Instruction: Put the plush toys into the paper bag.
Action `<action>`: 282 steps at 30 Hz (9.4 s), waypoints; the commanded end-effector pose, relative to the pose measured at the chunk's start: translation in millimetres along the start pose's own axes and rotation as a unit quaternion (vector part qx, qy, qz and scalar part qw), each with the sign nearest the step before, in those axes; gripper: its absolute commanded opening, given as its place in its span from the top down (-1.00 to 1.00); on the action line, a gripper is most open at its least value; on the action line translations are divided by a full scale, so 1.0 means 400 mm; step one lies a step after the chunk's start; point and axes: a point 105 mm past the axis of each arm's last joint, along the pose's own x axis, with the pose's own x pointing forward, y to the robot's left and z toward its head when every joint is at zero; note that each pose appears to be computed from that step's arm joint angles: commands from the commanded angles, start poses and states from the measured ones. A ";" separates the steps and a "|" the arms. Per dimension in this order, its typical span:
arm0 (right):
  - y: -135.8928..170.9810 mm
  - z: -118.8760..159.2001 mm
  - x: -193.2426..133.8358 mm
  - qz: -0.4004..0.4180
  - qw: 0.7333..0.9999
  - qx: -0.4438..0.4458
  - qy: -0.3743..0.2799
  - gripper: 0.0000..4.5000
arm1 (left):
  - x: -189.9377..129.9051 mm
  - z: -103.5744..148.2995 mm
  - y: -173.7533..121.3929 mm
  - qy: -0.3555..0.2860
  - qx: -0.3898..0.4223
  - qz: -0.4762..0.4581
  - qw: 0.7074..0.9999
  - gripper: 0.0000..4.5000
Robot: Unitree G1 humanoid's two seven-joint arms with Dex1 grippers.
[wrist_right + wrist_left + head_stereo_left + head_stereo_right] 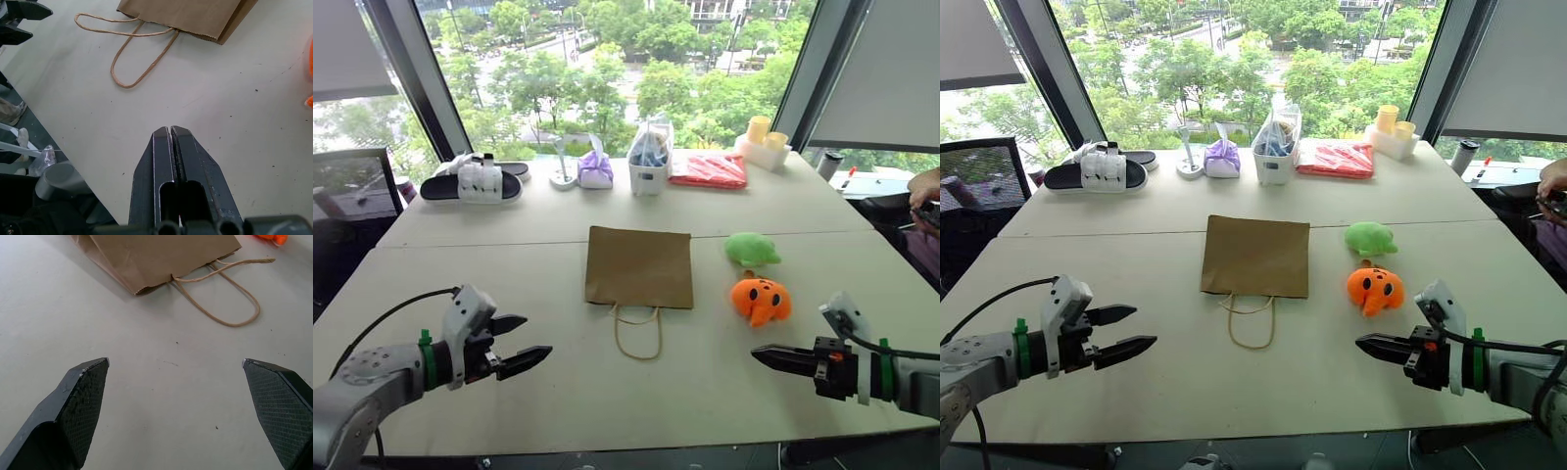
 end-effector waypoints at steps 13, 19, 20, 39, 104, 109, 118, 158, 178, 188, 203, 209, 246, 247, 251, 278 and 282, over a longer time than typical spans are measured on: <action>0.000 0.025 0.022 0.006 1.000 -0.025 -0.017 1.00 | -0.018 0.021 -0.001 -0.033 0.013 0.014 0.999 -0.99; -0.009 0.036 0.030 0.001 0.999 -0.030 -0.024 1.00 | -0.015 0.021 0.014 -0.020 0.055 0.013 0.998 -0.99; -0.007 0.033 0.030 0.001 0.999 -0.029 -0.024 1.00 | -0.012 0.018 0.013 -0.009 0.076 0.006 0.997 -0.99; 0.038 0.042 0.102 -0.027 0.997 -0.032 -0.066 1.00 | 0.363 0.098 -0.073 -0.057 0.350 -0.221 0.909 -0.99; 0.006 0.110 0.388 -0.066 0.985 -0.094 -0.127 1.00 | 0.325 0.316 -0.220 -0.162 -0.039 -0.309 0.936 0.99; -0.018 0.074 0.469 -0.062 0.989 -0.098 -0.093 1.00 | 0.314 0.367 -0.209 -0.193 -0.025 -0.295 0.936 0.99; -0.041 0.045 0.495 -0.078 0.988 -0.119 -0.056 1.00 | 0.270 0.441 -0.242 -0.216 0.114 -0.316 0.917 0.99; -0.009 0.230 0.090 -0.176 0.942 -0.102 -0.266 -0.98 | 0.308 0.407 -0.177 -0.208 0.065 -0.305 0.927 1.00; -0.268 0.039 0.193 -0.302 0.947 -0.063 -0.093 0.71 | 0.291 0.401 -0.169 -0.215 0.062 -0.276 0.935 1.00; -0.169 0.217 0.065 -0.238 0.946 -0.145 -0.167 0.93 | 0.281 0.419 -0.167 -0.231 0.028 -0.290 0.928 1.00; 0.014 0.232 0.227 -0.029 0.978 -0.188 -0.081 0.93 | 0.297 0.441 -0.201 -0.231 0.034 -0.327 0.916 1.00; 0.022 0.245 0.326 -0.010 0.976 -0.203 -0.071 0.93 | 0.296 0.450 -0.213 -0.242 0.026 -0.332 0.911 1.00; -0.443 0.298 0.228 -0.393 0.910 -0.055 -0.119 -0.99 | 0.313 0.445 -0.168 -0.259 0.002 -0.268 0.928 1.00; -0.448 0.288 0.237 -0.396 0.910 -0.056 -0.107 -0.88 | 0.311 0.444 -0.166 -0.260 0.002 -0.264 0.929 1.00; -0.456 0.272 0.247 -0.399 0.911 -0.070 -0.078 -0.15 | 0.299 0.440 -0.151 -0.264 0.002 -0.246 0.933 1.00; -0.011 0.298 0.158 -0.148 0.972 -0.076 -0.165 1.00 | 0.296 0.501 -0.129 -0.304 -0.060 -0.271 0.911 1.00; 0.005 0.308 0.234 -0.124 0.977 -0.065 -0.164 1.00 | 0.302 0.496 -0.142 -0.299 -0.061 -0.282 0.909 1.00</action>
